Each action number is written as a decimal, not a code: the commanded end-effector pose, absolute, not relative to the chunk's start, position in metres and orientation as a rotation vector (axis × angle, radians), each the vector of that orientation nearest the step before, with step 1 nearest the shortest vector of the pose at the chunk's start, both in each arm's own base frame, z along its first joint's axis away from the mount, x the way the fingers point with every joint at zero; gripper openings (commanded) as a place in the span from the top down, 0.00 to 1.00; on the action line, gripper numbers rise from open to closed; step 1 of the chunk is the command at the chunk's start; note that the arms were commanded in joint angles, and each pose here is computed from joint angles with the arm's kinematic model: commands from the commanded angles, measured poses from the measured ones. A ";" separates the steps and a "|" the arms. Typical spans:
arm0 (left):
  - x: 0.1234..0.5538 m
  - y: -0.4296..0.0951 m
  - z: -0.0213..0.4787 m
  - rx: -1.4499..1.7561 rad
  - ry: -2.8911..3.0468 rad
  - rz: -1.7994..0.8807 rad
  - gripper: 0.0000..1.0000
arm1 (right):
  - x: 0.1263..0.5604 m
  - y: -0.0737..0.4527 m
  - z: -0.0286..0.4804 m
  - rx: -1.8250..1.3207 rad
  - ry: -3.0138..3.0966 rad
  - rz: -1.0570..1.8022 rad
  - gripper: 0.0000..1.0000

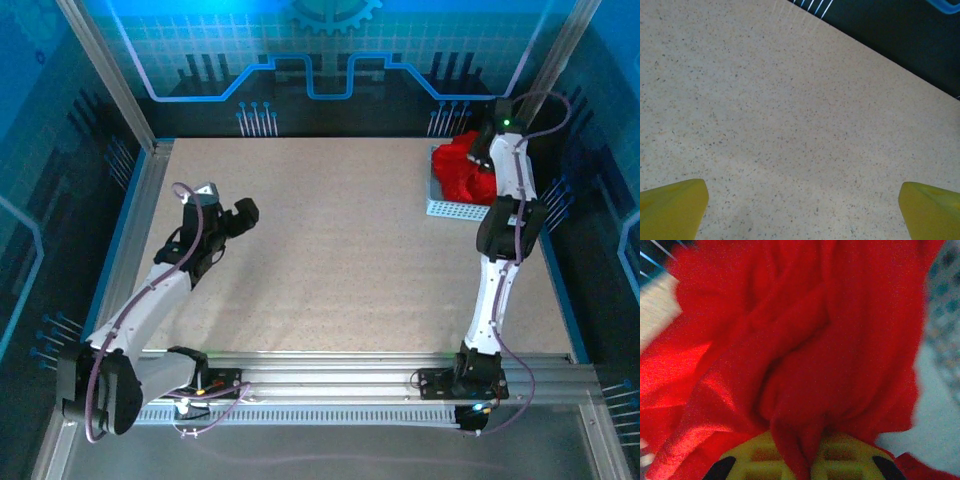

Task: Fold the inside-out t-shirt

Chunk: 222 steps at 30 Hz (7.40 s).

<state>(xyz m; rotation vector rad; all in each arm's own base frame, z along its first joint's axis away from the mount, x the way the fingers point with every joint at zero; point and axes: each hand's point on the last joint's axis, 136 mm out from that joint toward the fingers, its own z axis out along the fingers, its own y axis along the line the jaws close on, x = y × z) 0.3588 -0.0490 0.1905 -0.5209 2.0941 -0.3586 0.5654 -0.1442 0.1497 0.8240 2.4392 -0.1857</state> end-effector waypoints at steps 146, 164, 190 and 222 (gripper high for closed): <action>0.359 -0.119 0.172 -0.432 2.502 -0.596 1.00 | 0.248 0.248 0.159 -0.727 2.523 0.492 0.94; 0.267 -0.088 0.079 -0.572 2.701 -0.444 1.00 | 0.477 0.236 0.119 -0.361 2.634 0.263 0.45; 0.335 -0.073 0.138 -0.609 2.529 -0.429 1.00 | 0.517 0.243 0.190 -0.428 2.525 0.317 1.00; 0.266 -0.068 0.136 -0.595 2.612 -0.387 0.32 | 0.290 0.152 0.141 -0.239 2.638 0.154 0.45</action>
